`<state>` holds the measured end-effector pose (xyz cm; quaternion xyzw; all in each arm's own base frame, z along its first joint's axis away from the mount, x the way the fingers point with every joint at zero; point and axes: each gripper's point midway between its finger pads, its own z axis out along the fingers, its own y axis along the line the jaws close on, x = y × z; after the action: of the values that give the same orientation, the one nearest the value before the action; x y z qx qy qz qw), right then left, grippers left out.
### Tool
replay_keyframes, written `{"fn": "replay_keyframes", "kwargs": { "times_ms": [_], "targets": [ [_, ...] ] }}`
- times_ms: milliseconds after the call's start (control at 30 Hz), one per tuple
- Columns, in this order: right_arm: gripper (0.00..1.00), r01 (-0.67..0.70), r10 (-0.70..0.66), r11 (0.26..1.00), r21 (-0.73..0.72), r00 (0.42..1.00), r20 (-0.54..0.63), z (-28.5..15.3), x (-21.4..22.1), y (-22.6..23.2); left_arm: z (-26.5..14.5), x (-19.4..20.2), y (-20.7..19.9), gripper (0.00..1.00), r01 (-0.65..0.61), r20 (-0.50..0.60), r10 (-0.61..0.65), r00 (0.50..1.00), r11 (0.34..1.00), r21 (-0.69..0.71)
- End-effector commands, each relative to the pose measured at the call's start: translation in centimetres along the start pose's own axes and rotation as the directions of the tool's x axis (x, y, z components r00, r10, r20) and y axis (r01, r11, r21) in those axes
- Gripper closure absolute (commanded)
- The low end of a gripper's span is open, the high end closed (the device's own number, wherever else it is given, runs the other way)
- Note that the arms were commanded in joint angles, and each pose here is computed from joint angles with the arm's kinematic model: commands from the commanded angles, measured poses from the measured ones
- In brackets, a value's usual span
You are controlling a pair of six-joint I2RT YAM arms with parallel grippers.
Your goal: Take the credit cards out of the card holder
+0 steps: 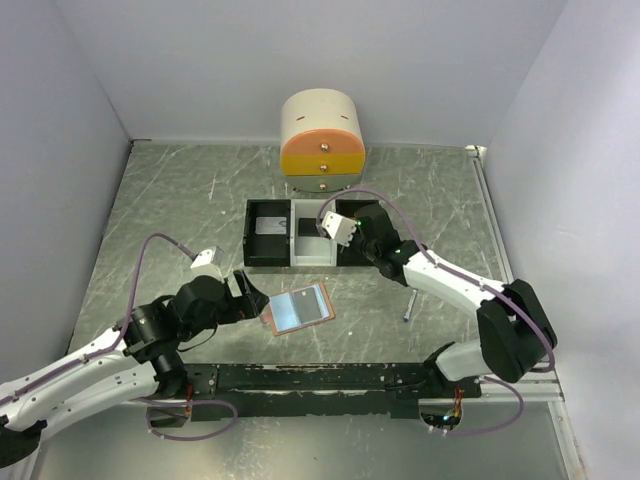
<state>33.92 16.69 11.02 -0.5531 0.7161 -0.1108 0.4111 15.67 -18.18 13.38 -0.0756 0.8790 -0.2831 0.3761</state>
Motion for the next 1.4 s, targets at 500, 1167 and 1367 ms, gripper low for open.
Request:
{"fn": "replay_keyframes", "kwargs": {
  "times_ms": [500,1167,1367],
  "targets": [
    [1.00,0.095,-0.096,0.995,0.017,0.994,0.053,4.4,-0.6,-3.2,-0.6,-0.4,-0.7,0.00,0.009,0.019,-0.010,1.000,0.999,0.052],
    [1.00,0.239,-0.239,0.971,0.011,0.970,0.046,10.0,-1.0,-4.1,-0.7,-0.8,-1.1,0.00,-0.021,0.010,0.021,1.000,0.999,0.036],
    [1.00,0.252,-0.253,0.967,0.021,0.967,0.030,11.0,0.1,-3.1,-0.8,-0.9,-0.9,0.00,-0.017,0.018,0.016,1.000,0.999,0.034]
  ]
}}
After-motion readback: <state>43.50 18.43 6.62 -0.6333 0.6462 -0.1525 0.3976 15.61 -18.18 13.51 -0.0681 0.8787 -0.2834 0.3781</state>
